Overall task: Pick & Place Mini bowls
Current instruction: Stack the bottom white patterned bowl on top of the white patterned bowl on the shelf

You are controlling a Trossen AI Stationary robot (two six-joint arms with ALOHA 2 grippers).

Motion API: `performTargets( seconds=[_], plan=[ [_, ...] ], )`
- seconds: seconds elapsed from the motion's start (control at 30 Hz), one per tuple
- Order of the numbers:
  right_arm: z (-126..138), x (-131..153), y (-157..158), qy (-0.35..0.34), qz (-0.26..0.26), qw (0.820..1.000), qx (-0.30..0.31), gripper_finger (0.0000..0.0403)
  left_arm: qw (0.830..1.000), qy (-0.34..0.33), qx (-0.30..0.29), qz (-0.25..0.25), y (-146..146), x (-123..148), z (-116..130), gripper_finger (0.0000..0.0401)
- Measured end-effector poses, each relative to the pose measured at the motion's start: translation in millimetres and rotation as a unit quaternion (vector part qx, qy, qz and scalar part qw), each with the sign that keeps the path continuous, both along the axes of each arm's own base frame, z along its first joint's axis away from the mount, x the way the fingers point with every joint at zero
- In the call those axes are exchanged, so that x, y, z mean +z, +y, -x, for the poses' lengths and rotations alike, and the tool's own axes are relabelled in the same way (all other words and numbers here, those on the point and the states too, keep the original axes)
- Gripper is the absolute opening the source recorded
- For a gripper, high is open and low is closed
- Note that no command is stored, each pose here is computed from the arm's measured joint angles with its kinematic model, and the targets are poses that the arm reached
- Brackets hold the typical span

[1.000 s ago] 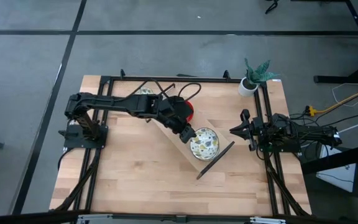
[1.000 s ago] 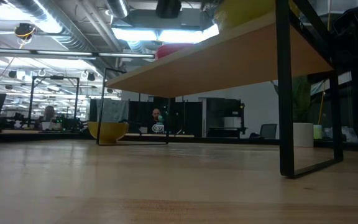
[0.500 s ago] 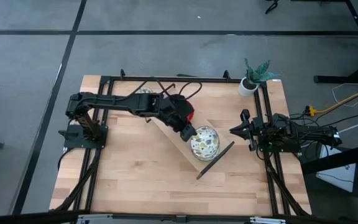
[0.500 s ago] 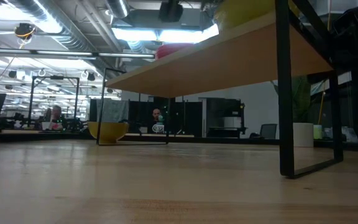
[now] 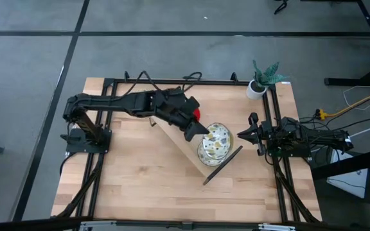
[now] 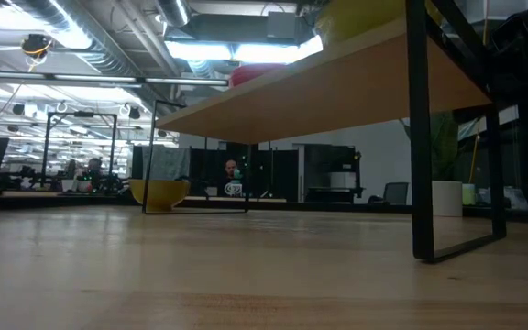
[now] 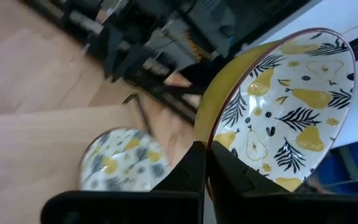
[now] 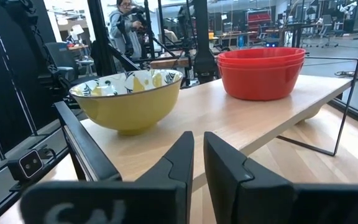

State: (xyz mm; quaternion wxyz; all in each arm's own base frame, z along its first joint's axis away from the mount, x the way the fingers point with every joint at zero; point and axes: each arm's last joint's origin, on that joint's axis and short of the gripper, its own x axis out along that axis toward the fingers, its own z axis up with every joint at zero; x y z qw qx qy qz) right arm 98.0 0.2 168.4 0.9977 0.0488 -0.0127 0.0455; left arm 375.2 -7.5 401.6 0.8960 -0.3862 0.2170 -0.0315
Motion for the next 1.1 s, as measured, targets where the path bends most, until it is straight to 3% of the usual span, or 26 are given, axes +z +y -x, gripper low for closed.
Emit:
performTargets(
  seconds=[0.07,0.2,0.43,0.6,0.77,1.1],
  plan=[
    [0,0,0,0.000,0.000,1.000,0.001,0.0039,1.000,-0.017,-0.001,-0.001,0,11,3,0.0002],
    [0,0,0,0.002,0.001,1.000,0.000,0.0039,1.000,0.014,-0.002,0.002,1,28,17,0.0002],
    [-1,-1,0,0.005,0.000,1.000,0.000,0.0039,0.987,0.154,0.040,-0.015,21,45,55,0.0002],
    [-1,-1,0,0.005,0.000,1.000,0.000,0.0039,0.970,0.214,0.108,-0.041,38,50,74,0.0002],
    [-1,-1,0,0.005,0.000,1.000,0.000,0.0039,0.953,0.253,0.159,-0.056,58,45,81,0.0002],
    [-1,-1,0,0.003,0.013,1.000,0.000,0.0039,0.933,0.276,0.214,-0.081,93,37,83,0.0002]
  ],
)
